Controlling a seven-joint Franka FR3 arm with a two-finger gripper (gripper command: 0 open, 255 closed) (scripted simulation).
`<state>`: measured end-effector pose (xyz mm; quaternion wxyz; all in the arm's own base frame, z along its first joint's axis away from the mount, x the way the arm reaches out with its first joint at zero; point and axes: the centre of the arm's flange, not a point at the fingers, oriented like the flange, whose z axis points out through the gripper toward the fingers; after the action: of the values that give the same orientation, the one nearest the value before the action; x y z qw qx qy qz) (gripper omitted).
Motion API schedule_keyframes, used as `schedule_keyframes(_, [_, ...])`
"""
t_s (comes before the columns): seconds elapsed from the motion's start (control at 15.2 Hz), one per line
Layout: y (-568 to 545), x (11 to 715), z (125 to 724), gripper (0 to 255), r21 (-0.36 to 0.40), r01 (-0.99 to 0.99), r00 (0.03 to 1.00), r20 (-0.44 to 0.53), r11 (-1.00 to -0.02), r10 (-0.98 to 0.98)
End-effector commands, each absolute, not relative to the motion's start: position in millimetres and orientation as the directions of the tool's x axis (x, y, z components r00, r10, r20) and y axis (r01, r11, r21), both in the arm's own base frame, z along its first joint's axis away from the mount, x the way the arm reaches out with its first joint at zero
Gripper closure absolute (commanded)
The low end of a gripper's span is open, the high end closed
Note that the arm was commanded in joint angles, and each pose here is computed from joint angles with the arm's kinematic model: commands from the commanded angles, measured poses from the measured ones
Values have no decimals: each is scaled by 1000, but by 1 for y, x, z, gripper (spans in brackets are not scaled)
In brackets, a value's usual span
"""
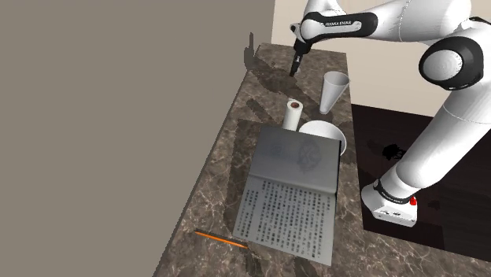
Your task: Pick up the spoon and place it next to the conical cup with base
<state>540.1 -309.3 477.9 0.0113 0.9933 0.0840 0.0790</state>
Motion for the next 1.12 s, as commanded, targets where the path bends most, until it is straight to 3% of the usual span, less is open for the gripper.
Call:
schedule_keyframes(0.0, [-309,540,467,255,36,165,973,155,-986,169])
schedule_keyframes(1.06, [-309,540,383,255,36,165,973,155,-986,169])
